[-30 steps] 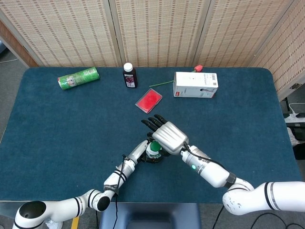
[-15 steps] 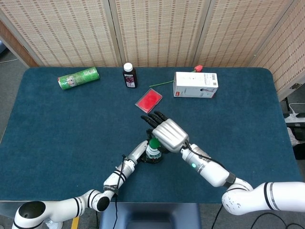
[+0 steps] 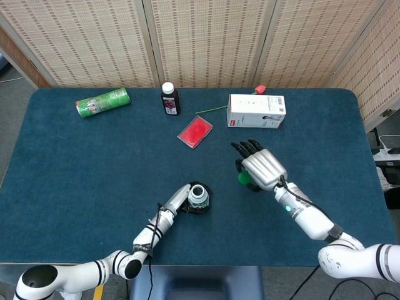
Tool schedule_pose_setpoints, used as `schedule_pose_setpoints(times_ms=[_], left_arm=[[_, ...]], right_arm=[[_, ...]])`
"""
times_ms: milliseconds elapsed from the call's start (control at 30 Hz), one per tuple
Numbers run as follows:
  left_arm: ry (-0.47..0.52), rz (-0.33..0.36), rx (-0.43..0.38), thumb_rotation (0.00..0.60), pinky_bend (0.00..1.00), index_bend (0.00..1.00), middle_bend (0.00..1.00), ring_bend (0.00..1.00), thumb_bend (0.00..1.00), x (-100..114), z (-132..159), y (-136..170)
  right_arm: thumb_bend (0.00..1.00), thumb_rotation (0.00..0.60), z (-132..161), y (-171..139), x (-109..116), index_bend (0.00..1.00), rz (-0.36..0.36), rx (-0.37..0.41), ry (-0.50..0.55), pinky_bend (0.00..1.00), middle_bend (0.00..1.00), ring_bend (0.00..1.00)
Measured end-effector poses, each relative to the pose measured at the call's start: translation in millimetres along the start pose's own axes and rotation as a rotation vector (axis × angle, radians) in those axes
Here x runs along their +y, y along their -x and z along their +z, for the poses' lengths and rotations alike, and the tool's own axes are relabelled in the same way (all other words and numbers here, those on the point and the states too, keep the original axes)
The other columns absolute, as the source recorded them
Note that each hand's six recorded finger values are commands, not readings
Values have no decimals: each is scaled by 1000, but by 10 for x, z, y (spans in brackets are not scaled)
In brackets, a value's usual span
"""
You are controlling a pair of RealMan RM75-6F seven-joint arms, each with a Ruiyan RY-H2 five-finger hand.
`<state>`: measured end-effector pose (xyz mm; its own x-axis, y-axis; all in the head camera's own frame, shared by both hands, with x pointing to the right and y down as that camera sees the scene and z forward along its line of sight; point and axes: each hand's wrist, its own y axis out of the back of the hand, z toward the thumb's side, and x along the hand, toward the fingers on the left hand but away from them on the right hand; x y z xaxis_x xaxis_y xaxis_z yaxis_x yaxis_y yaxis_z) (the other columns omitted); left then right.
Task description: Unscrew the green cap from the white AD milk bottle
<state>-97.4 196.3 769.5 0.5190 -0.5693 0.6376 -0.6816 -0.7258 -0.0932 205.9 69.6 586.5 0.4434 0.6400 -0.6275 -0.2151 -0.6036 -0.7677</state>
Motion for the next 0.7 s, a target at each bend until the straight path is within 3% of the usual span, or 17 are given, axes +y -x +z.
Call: schedule_pose_setpoints(times_ms=[233,467,700], left_arm=[[3,-22,17,600,0,9,146,13,523,-69,-74,6],[-9,-51,23,600,0,0,2,0,426,-101,-63,5],[10,-29,13,600,0,0,0,0,370,-30,-20,33]], right_arm=[[165,600,-149,-131,-24,272,34,2,15,0,0,0],[165,600,-148,-173,-1,167,68,14,9,0,0,0],[165,600,-154,-192,35,105,60,9,19,0,0,0]])
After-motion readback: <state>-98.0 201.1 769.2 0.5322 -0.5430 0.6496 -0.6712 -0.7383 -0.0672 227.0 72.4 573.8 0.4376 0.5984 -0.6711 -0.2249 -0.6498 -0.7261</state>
